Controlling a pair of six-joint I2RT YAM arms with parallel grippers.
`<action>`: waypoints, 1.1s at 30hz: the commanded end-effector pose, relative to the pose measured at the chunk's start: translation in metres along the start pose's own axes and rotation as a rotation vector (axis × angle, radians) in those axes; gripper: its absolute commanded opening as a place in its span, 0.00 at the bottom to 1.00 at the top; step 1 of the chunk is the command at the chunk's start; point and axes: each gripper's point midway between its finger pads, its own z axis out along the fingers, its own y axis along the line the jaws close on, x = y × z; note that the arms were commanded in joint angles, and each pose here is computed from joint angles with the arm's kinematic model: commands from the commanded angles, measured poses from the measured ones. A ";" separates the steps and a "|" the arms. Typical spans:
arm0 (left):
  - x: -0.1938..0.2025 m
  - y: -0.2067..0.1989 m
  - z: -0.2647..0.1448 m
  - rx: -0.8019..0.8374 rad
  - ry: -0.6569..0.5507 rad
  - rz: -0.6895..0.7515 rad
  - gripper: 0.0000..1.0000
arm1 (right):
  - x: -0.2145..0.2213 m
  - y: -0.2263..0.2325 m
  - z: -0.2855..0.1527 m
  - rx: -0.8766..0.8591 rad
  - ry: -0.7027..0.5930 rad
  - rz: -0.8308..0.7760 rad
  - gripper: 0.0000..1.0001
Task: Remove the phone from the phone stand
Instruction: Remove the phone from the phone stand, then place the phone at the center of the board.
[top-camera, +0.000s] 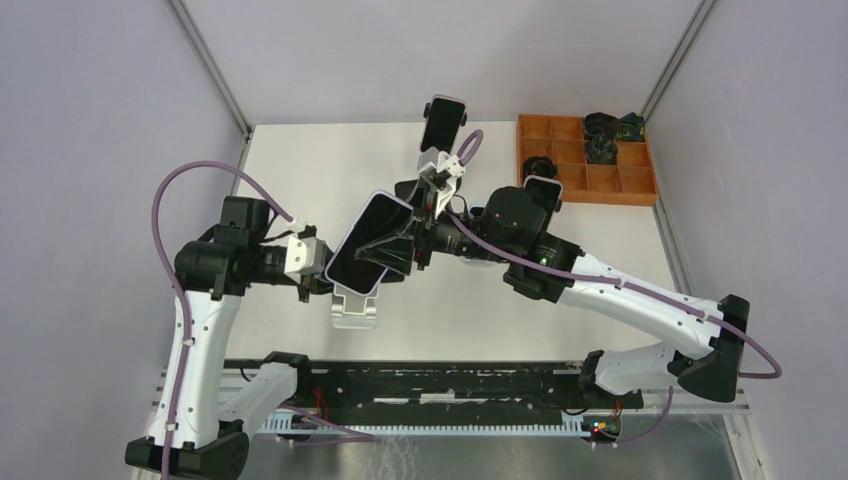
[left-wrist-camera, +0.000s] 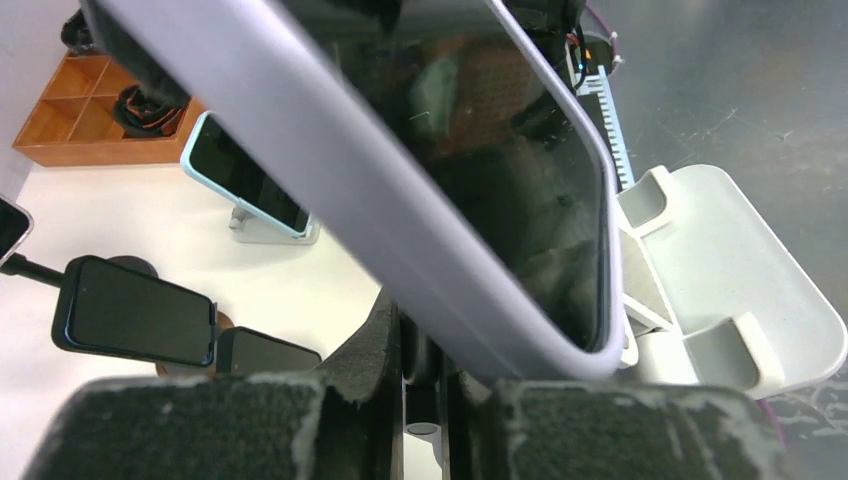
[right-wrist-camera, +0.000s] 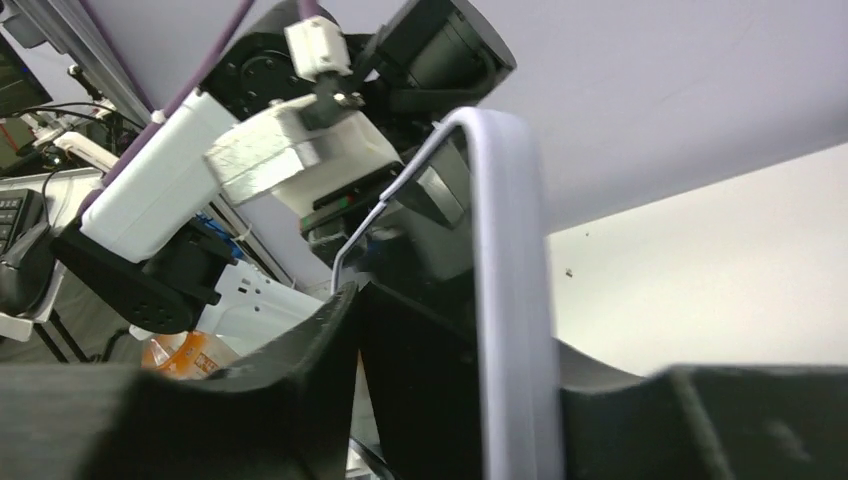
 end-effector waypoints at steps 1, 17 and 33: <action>-0.035 -0.028 0.003 0.080 -0.162 -0.036 0.02 | -0.049 -0.032 -0.005 0.172 -0.141 -0.067 0.39; 0.004 -0.014 0.005 0.033 -0.018 -0.056 0.02 | -0.096 -0.009 -0.036 0.067 -0.017 0.032 0.00; -0.018 -0.002 -0.007 -0.029 0.038 0.098 0.02 | 0.204 -0.069 -0.133 0.271 0.494 0.453 0.00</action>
